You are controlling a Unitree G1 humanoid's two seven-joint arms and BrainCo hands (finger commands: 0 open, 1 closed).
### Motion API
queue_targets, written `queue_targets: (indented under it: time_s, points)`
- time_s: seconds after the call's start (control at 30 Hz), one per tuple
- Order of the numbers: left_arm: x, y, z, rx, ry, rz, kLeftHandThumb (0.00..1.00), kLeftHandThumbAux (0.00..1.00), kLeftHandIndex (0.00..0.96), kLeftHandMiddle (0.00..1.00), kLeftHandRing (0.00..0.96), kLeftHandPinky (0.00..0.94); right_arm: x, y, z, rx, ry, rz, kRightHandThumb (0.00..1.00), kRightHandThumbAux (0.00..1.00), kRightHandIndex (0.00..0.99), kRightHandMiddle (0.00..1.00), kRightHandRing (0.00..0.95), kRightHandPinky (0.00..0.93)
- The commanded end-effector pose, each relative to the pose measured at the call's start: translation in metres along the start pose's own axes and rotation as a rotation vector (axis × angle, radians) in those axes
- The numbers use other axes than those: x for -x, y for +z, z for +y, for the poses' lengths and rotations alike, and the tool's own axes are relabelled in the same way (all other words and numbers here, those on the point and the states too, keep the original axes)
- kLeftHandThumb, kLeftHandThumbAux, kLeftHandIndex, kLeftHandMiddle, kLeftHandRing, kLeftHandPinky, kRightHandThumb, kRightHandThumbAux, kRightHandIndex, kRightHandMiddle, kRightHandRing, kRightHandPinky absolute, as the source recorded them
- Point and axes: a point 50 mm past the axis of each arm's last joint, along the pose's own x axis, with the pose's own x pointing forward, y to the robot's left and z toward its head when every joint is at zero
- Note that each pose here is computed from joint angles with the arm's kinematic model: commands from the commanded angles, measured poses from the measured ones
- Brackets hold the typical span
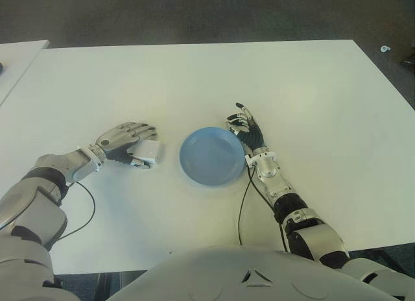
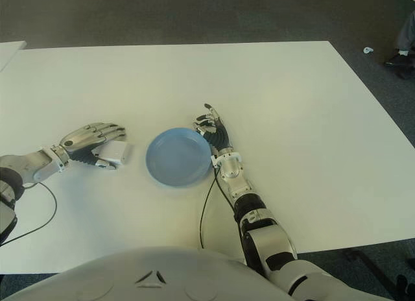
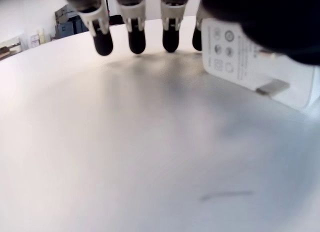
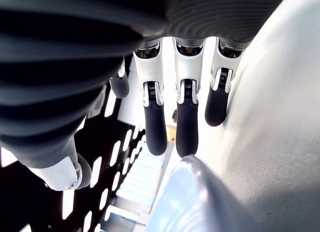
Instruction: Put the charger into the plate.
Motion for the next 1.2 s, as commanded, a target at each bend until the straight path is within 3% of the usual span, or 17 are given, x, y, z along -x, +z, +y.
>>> queue_targets:
  time_s: [0.03, 0.57, 0.7, 0.83, 0.97, 1.03, 1.2]
  points:
    - [-0.0002, 0.0143, -0.0195, 0.021, -0.054, -0.020, 0.205, 0.269, 0.000, 0.004, 0.000, 0.008, 0.0187, -0.0241, 0.0072, 0.003, 0.025, 0.126, 0.000, 0.598, 0.079, 0.387, 0.404, 0.268]
    - [-0.0026, 0.0157, -0.0178, 0.032, -0.044, -0.030, 0.194, 0.280, 0.003, 0.042, 0.015, 0.036, 0.0172, -0.0233, 0.0079, -0.003, 0.028, 0.133, 0.000, 0.594, 0.075, 0.379, 0.399, 0.264]
    - [-0.0025, 0.0164, -0.0156, 0.043, -0.015, -0.040, 0.211, 0.311, 0.102, 0.140, 0.127, 0.152, 0.0170, -0.0232, 0.0083, -0.002, 0.028, 0.136, 0.000, 0.595, 0.073, 0.377, 0.398, 0.263]
    - [-0.0009, 0.0173, -0.0126, 0.049, 0.085, -0.038, 0.366, 0.404, 0.290, 0.449, 0.420, 0.425, 0.0169, -0.0231, 0.0085, -0.002, 0.027, 0.138, 0.000, 0.590, 0.070, 0.373, 0.398, 0.272]
    - [0.0005, 0.0170, -0.0123, 0.068, 0.167, 0.003, 0.458, 0.482, 0.464, 0.609, 0.597, 0.612, 0.0169, -0.0231, 0.0084, -0.005, 0.026, 0.139, 0.000, 0.593, 0.069, 0.369, 0.398, 0.277]
    - [0.0003, 0.0174, -0.0132, 0.085, 0.184, 0.022, 0.609, 0.607, 0.451, 0.703, 0.696, 0.731, 0.0169, -0.0232, 0.0082, -0.007, 0.026, 0.140, 0.000, 0.588, 0.065, 0.366, 0.397, 0.264]
    - [-0.0021, 0.0220, -0.0132, 0.127, 0.225, 0.032, 0.701, 0.681, 0.444, 0.821, 0.815, 0.847, 0.0166, -0.0230, 0.0081, -0.008, 0.028, 0.139, 0.000, 0.575, 0.056, 0.363, 0.399, 0.279]
